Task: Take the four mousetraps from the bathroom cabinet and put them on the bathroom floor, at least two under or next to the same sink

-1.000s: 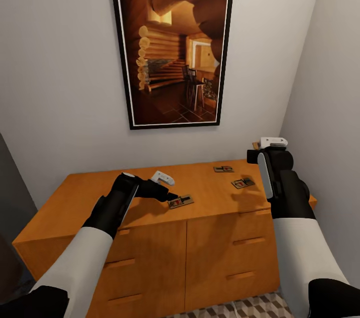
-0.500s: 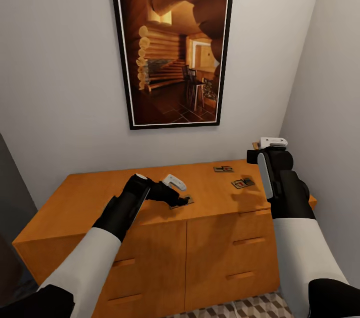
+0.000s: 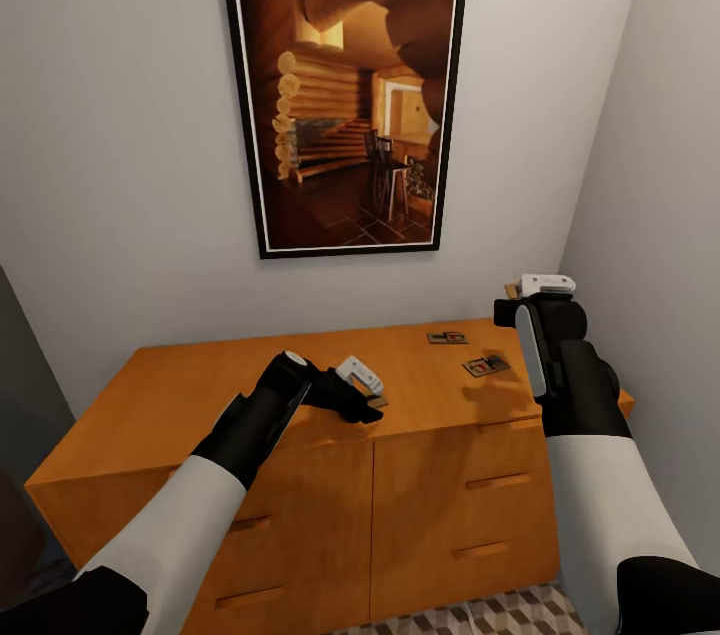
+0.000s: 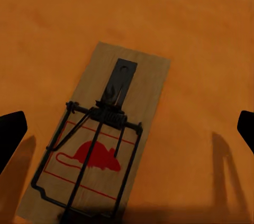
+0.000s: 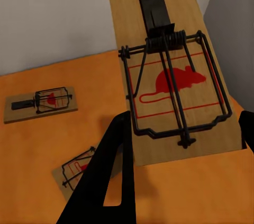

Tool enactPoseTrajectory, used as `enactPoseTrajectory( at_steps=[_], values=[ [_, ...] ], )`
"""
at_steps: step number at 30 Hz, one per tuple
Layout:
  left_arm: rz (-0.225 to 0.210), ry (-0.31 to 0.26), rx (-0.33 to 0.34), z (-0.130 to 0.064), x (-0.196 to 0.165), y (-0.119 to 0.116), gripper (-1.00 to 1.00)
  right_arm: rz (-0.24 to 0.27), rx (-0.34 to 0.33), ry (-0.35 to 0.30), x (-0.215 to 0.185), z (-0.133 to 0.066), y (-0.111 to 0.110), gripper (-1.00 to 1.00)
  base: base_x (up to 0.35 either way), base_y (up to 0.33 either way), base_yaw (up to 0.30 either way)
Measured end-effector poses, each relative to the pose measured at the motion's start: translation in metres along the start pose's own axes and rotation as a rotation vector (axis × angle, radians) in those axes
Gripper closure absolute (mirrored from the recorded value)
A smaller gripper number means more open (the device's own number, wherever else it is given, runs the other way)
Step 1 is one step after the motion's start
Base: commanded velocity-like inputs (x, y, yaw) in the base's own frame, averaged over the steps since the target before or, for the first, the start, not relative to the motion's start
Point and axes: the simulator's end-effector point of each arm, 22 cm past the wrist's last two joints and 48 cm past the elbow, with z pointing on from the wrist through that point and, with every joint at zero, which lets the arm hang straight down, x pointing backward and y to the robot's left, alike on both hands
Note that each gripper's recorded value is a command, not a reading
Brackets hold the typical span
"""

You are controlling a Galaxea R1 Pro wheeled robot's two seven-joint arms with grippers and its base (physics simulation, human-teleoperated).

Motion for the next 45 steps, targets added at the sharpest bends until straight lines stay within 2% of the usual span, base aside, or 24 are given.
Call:
enactPoseTrajectory(
  at_steps=[17, 45],
  values=[
    [-0.001, 0.001, 0.024, 0.0, 0.001, -0.004, -1.0, 0.0, 0.001, 0.0, 0.0, 0.0, -0.001, 1.0, 0.0, 0.0, 0.0],
    [-0.006, 0.003, 0.002, -0.007, 0.006, 0.009, -1.0, 0.0, 0.002, 0.0, 0.0, 0.0, -0.001, 1.0, 0.0, 0.0, 0.0]
  ],
)
